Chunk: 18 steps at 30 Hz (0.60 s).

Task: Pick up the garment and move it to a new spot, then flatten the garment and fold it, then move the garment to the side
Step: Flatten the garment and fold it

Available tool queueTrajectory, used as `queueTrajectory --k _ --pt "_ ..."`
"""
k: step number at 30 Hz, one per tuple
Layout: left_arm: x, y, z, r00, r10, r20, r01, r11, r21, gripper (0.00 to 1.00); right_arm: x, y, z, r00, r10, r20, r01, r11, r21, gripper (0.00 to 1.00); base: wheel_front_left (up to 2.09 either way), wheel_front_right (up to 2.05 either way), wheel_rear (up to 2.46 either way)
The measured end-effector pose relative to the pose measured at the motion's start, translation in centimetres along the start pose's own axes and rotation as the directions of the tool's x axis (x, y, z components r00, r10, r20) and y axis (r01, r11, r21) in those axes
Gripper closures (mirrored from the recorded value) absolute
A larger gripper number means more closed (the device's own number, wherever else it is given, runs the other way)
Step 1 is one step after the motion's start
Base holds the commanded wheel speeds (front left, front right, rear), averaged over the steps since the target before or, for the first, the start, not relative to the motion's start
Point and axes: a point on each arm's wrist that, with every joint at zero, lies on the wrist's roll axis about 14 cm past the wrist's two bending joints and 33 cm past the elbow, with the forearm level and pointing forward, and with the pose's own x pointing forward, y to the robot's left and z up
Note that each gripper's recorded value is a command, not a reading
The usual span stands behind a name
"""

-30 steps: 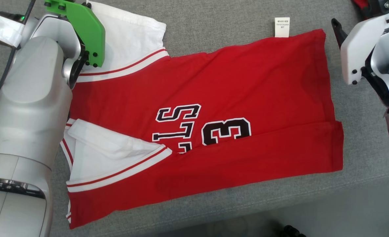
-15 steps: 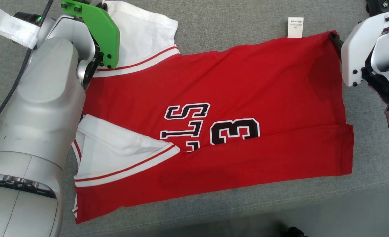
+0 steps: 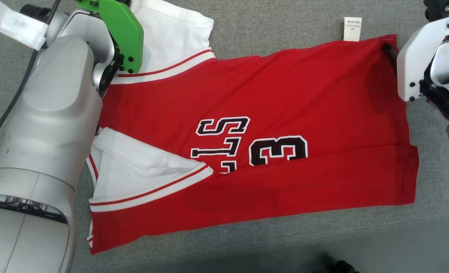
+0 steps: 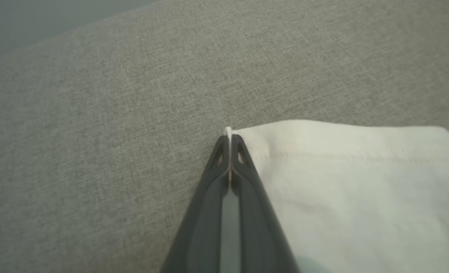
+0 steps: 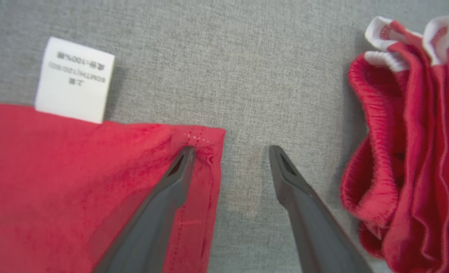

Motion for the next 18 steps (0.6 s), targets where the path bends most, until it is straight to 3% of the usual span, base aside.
queueTrajectory --k 3,4,6,7,8,10,18 --pt "0.0 0.3 0.0 1.000 0.006 0.000 -0.006 1.000 -0.002 1.00 0.3 0.4 0.4 1.000 0.011 0.011 -0.011 1.000 -0.003 0.00 0.00 0.00 0.00" --pt "-0.1 0.3 0.0 1.000 0.006 0.002 -0.006 1.000 -0.003 1.00 0.3 0.5 0.5 1.000 0.015 0.014 -0.015 1.000 -0.002 0.10 0.00 0.00 0.00" --pt "-0.1 0.3 -0.1 1.000 0.006 0.001 -0.006 1.000 -0.005 1.00 0.5 0.8 0.5 1.000 0.027 0.013 -0.027 1.000 0.000 0.51 0.00 0.00 0.00" --pt "-0.1 0.3 0.0 1.000 0.007 0.003 -0.007 1.000 -0.005 1.00 0.6 0.9 0.4 0.999 0.032 0.009 -0.032 0.999 -0.001 0.64 0.00 0.00 0.00" --pt "-0.1 0.3 -0.1 1.000 0.007 0.003 -0.007 1.000 -0.006 1.00 0.6 1.0 0.4 0.999 0.034 0.005 -0.034 0.999 -0.004 0.64 0.00 0.00 0.00" --pt "-0.1 0.2 -0.1 1.000 0.005 0.003 -0.005 1.000 -0.011 1.00 0.7 1.2 0.4 0.999 0.041 0.003 -0.041 0.999 -0.004 1.00 0.00 0.00 0.00" --pt "-0.6 0.2 1.3 0.996 0.011 0.090 -0.007 0.999 -0.048 1.00 0.3 0.6 0.9 0.999 0.029 0.040 -0.029 1.000 0.003 1.00 0.00 0.00 0.00"
